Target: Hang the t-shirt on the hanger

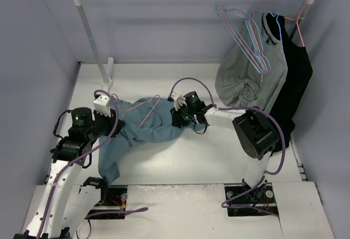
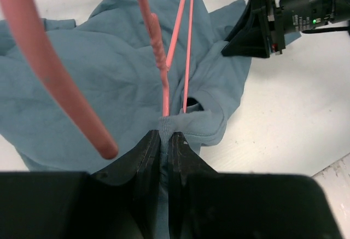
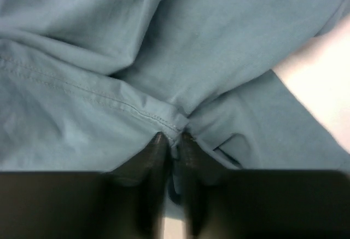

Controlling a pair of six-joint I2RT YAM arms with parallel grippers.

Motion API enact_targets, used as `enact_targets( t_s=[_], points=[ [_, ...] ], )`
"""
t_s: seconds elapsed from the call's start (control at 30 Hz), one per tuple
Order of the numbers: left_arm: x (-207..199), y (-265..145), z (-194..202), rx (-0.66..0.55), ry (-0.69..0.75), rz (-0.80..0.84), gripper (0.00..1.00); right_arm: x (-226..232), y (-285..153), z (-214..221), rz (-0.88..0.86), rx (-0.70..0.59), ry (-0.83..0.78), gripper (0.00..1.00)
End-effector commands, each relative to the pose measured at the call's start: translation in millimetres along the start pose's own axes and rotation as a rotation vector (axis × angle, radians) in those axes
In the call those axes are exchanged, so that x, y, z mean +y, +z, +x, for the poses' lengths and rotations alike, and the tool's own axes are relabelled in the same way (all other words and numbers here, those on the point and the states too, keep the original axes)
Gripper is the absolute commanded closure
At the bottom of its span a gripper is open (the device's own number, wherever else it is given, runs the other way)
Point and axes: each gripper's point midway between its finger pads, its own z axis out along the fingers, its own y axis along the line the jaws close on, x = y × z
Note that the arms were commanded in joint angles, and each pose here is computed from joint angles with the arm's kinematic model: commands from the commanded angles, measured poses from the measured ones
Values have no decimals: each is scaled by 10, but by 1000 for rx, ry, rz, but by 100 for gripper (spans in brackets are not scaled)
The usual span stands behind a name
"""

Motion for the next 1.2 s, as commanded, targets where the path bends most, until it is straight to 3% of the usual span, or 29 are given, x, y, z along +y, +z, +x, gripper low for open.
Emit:
enact_targets(
  t_s=[0.0,0.07,0.17,0.3,0.43,0.53,0.6,0.63,0.73,0.87,1.0,1.17],
  points=[
    [35,-97,-508,-129,39,-55,100,-140,-208,-778,70,-186,-111,90],
    [68,-93,-629,-143,67,-73,100,-235,-411,-1122,126,-252,-132,100],
    [78,-97,-1019,-183,114,-87,100,-443,-917,-1775,246,-385,-157,100],
    [0,-165,-1708,-289,171,-78,100,-622,-1707,-2305,428,-528,-205,100],
    [-266,-453,-2334,-454,237,-13,100,-560,-2154,-2252,517,-591,-203,100],
    [-366,-479,-2397,-475,262,35,100,-477,-2140,-1821,515,-535,-111,100],
    [-464,-414,-2269,-462,276,107,100,-421,-2043,-1339,515,-466,-14,100],
    [-487,-368,-2179,-448,275,134,100,-393,-1993,-1162,504,-442,24,91],
    [-550,-155,-1719,-371,236,232,100,-272,-1927,-664,482,-383,166,40],
    [-548,123,-1061,-232,131,290,100,-157,-1958,-488,456,-388,253,35],
    [-497,287,-433,-103,47,266,100,-160,-1910,-607,449,-408,351,40],
    [-363,259,-78,-40,-48,171,100,-69,-1481,-617,406,-332,500,41]
  ],
)
